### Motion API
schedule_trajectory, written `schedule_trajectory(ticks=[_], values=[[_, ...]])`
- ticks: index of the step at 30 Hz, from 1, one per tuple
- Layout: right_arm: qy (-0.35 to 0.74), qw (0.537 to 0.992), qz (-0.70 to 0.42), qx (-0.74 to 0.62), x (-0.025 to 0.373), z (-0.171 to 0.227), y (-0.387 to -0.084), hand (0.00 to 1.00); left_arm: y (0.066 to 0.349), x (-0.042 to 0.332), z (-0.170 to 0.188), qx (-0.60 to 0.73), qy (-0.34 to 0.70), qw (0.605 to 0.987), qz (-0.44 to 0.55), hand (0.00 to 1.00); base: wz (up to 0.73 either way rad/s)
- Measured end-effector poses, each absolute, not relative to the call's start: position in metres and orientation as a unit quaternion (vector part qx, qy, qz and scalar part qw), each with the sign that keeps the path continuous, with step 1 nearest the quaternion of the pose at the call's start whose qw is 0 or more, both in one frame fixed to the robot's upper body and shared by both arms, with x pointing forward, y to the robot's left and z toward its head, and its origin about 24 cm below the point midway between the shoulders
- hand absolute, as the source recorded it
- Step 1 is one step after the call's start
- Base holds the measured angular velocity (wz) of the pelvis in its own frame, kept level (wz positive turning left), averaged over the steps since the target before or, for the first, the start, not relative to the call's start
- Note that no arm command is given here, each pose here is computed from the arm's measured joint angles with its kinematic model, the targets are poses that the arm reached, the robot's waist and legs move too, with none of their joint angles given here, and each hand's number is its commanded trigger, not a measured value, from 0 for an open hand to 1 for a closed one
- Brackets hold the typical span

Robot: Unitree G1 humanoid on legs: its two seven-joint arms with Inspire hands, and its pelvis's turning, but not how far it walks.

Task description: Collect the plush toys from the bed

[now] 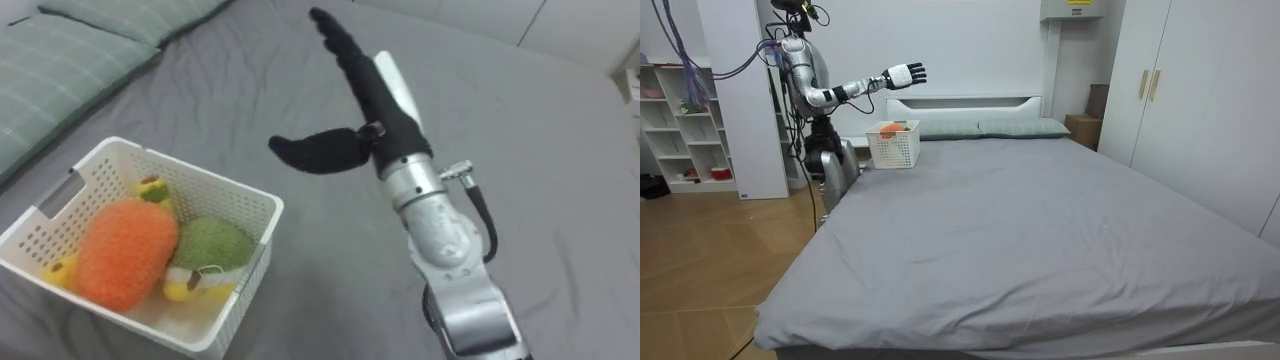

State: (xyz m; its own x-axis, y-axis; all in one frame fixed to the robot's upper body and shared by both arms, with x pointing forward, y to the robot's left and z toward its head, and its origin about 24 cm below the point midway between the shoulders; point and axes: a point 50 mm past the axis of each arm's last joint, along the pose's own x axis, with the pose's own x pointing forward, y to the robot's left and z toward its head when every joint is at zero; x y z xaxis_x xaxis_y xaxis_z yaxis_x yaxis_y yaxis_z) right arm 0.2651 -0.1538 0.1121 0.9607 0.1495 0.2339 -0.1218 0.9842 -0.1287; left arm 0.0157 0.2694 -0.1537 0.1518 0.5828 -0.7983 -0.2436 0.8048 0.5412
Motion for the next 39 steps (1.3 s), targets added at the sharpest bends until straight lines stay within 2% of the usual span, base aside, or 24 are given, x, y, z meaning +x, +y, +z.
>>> schedule_trajectory(ticks=[2,7,10,16,20,27,32,34,39], values=[[-0.118,0.992,0.039,0.008,0.265,0.113,-0.167,0.00,0.267,0.011,-0.155,0.136,0.595,0.741,0.281,0.00,-0.07],[-0.112,0.976,-0.064,0.176,0.253,0.109,-0.223,0.00,0.263,0.005,-0.156,0.131,0.595,0.741,0.281,0.00,-0.11],[-0.101,0.959,-0.129,0.230,0.244,0.096,-0.250,0.00,0.262,0.004,-0.156,0.129,0.595,0.742,0.282,0.00,-0.11],[-0.054,0.942,-0.227,0.242,0.225,0.068,-0.282,0.00,0.255,0.007,-0.158,0.119,0.594,0.747,0.274,0.00,-0.24],[-0.025,0.933,-0.258,0.248,0.213,0.052,-0.289,0.00,0.254,0.008,-0.158,0.110,0.594,0.746,0.280,0.00,-0.18],[0.134,0.874,-0.377,0.275,0.169,-0.034,-0.302,0.00,0.255,0.005,-0.158,0.074,0.592,0.742,0.306,0.00,-0.03],[0.310,0.792,-0.460,0.255,0.100,-0.111,-0.295,0.00,0.254,0.004,-0.158,0.064,0.587,0.743,0.315,0.00,0.04],[0.408,0.747,-0.478,0.217,0.055,-0.138,-0.286,0.00,0.253,0.004,-0.159,0.061,0.587,0.743,0.315,0.00,0.00],[0.523,0.711,-0.450,0.139,-0.002,-0.155,-0.276,0.00,0.251,-0.005,-0.160,0.055,0.598,0.736,0.311,0.00,-0.03]])
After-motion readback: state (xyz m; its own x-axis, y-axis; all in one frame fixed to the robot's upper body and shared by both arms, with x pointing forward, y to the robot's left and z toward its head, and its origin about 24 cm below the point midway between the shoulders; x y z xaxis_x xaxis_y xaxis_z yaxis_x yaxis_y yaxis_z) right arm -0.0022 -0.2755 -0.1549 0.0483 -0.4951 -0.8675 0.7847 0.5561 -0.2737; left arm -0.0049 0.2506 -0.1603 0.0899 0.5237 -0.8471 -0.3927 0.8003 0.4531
